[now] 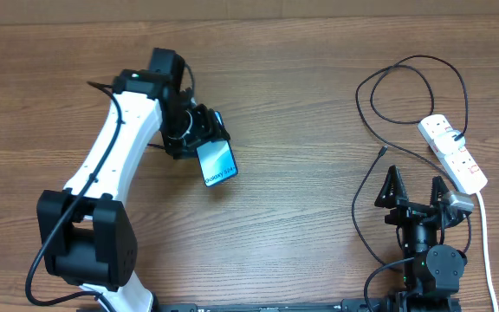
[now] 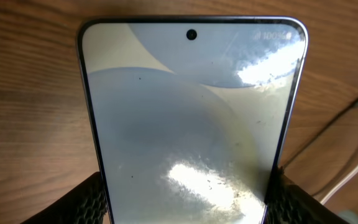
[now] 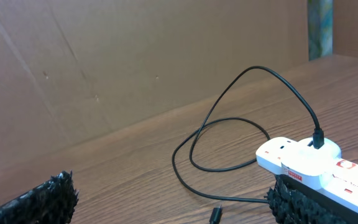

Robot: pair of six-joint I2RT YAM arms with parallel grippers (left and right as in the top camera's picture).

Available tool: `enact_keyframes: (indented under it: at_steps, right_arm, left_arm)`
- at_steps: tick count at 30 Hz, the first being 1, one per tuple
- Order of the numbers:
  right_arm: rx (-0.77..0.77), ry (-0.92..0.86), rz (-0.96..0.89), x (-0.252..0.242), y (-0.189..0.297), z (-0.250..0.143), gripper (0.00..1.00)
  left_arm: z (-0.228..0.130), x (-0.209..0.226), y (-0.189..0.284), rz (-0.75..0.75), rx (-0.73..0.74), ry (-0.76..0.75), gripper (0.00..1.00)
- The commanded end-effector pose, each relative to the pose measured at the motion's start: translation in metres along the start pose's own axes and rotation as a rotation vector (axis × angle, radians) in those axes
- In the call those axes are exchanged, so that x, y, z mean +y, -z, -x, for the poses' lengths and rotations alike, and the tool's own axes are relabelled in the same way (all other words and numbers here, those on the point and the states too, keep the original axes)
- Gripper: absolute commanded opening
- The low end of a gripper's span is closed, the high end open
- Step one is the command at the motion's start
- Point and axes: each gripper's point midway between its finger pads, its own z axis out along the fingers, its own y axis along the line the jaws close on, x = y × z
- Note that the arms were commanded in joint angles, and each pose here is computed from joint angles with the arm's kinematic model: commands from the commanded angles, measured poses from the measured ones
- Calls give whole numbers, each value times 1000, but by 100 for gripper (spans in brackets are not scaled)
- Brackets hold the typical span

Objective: Plug charger to phone and switch on socket
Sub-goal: 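Rotate the held phone with the left gripper toward the center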

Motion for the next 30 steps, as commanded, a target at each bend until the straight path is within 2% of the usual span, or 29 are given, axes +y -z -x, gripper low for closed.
enact_keyframes:
  at_steps: [1,7,30]
  right_arm:
    - [-4,15,9,1,0,-2,100]
    - [-4,15,9,1,0,-2,100]
    - [-4,15,9,1,0,-2,100]
  left_arm:
    - [5,4,3,79,-42,-2,49]
    - [4,14,2,157,-58,-10,50]
    - [7,12,2,145,-76,42,51]
